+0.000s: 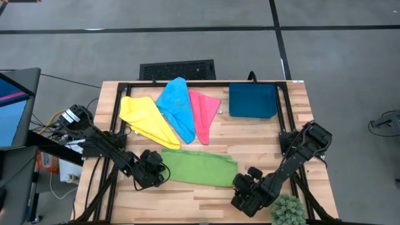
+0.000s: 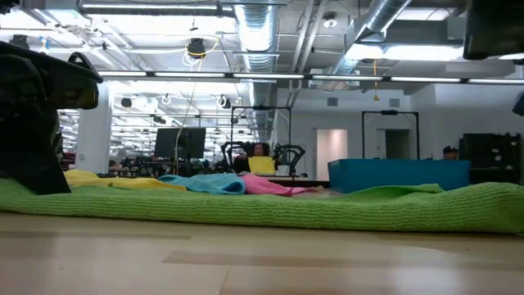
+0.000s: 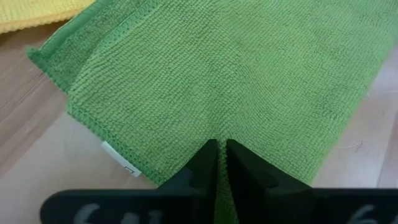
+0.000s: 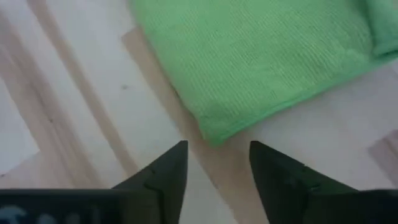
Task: Fold microfiber towels
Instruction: Fold the green microfiber towel
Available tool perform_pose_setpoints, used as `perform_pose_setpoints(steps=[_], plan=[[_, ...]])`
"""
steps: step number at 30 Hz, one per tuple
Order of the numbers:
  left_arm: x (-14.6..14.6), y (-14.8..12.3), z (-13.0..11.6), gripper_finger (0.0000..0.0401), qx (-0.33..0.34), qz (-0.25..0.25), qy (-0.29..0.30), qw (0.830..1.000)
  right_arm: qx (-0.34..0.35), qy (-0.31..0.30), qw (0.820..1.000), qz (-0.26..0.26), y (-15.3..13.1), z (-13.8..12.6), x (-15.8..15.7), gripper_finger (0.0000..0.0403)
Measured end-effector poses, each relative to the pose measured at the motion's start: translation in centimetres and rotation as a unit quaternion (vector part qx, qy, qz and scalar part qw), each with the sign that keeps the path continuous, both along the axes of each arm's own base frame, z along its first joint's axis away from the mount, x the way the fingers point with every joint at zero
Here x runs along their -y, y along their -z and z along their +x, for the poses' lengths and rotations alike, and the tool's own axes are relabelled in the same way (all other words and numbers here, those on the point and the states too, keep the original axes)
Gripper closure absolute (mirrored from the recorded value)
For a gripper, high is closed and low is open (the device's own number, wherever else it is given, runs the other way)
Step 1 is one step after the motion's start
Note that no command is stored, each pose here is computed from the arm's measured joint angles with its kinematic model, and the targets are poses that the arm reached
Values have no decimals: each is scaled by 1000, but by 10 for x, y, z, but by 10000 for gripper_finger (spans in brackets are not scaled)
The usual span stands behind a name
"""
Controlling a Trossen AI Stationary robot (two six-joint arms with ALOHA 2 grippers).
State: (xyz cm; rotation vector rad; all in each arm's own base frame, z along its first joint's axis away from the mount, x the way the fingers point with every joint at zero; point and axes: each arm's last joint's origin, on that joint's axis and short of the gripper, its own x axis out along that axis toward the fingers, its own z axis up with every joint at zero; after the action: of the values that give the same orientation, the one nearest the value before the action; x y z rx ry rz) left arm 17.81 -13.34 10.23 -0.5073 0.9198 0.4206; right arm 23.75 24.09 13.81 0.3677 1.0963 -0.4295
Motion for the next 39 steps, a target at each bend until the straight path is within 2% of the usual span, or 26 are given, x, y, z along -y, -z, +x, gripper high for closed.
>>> perform_pose_setpoints(steps=[4, 8, 11, 16, 18, 21, 24, 29, 34, 39], plan=[[0, 0, 0, 367, 0, 1, 1, 1000, 0, 0, 1000, -13, 5, 3, 2, 181], [0, 0, 0, 367, 0, 4, 7, 1000, -12, 2, 1000, -29, 11, 8, 9, 201], [0, 0, 0, 367, 0, 6, 7, 1000, -14, -5, 999, -29, 10, 14, 13, 245], [0, 0, 0, 366, -1, 9, 12, 1000, -61, -31, 998, -12, 7, 19, 23, 362], [0, 0, 0, 366, -1, 10, 14, 1000, -69, -48, 996, -8, 4, 18, 23, 389], [0, 0, 0, 366, -1, 11, 15, 1000, -87, -53, 995, -23, -5, 16, 23, 375], [0, 0, 0, 366, 0, 11, 14, 1000, -127, -62, 988, -59, -16, 9, 27, 357], [0, 0, 0, 366, -1, 13, 16, 1000, -152, -101, 980, -82, -21, 2, 23, 352], [0, 0, 0, 366, 0, 12, 14, 1000, -135, -80, 984, -85, -21, 0, 20, 341], [0, 0, 0, 366, -3, 11, 17, 1000, -65, -45, 990, -117, -45, 3, 34, 313]])
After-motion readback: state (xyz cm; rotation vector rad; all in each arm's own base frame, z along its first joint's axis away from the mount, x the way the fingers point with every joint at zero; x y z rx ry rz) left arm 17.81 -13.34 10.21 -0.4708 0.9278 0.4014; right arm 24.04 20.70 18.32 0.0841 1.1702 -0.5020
